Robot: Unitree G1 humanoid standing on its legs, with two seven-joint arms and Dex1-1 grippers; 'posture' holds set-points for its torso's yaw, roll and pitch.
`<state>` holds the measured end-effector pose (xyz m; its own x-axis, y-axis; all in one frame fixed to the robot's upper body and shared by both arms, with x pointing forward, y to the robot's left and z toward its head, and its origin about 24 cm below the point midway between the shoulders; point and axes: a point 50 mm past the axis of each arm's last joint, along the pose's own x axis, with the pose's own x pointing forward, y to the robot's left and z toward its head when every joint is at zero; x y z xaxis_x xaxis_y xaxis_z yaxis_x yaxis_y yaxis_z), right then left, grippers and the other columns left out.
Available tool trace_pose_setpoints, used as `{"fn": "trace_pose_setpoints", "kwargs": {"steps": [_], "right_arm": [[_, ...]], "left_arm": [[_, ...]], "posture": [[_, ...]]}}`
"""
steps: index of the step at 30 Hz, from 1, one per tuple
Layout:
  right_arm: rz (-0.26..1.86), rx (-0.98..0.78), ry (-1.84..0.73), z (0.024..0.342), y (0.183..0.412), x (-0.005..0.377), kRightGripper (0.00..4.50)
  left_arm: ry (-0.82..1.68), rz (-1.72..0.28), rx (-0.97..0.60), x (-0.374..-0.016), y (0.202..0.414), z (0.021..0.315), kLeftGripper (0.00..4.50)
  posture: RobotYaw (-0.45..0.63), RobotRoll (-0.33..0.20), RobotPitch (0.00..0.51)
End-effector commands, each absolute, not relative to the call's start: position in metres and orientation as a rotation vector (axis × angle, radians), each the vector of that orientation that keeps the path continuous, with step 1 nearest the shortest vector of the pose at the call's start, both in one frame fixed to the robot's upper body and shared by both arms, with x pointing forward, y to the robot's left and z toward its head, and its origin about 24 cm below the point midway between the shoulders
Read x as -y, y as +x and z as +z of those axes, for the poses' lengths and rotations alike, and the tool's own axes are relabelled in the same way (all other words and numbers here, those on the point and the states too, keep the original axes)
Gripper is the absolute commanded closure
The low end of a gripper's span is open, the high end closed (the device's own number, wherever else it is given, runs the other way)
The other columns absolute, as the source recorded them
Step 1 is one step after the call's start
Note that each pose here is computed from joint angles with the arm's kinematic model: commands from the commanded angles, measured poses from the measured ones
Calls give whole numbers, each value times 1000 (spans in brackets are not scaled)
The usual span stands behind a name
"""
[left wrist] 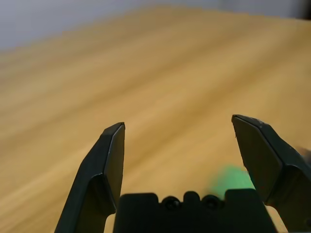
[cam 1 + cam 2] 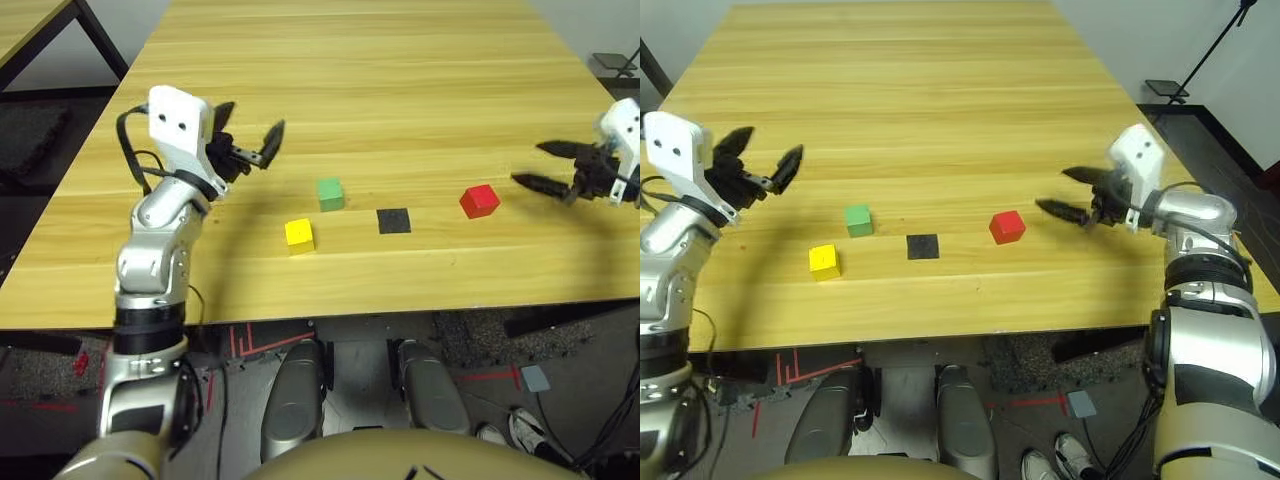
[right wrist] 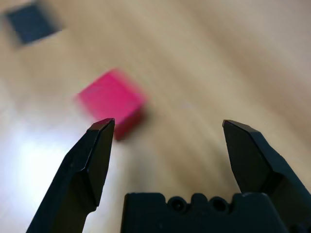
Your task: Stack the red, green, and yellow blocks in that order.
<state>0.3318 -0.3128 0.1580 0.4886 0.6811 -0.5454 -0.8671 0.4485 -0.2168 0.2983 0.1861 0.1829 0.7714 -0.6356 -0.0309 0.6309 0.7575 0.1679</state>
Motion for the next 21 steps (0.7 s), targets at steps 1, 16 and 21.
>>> {"fn": "trace_pose_setpoints", "kwargs": {"steps": [1, 16, 21], "right_arm": [[1066, -502, -618, 164, 333, 309, 0], [1132, -534, -920, 177, 366, 258, 0], [1195, -550, -916, 172, 368, 245, 0]], "left_arm": [[198, -870, -30, -169, 292, 186, 20], [231, -963, -97, -138, 264, 171, 20], [228, -918, -116, -143, 260, 169, 20]], "posture": [[220, -181, 104], [362, -203, 98], [412, -207, 100]]}}
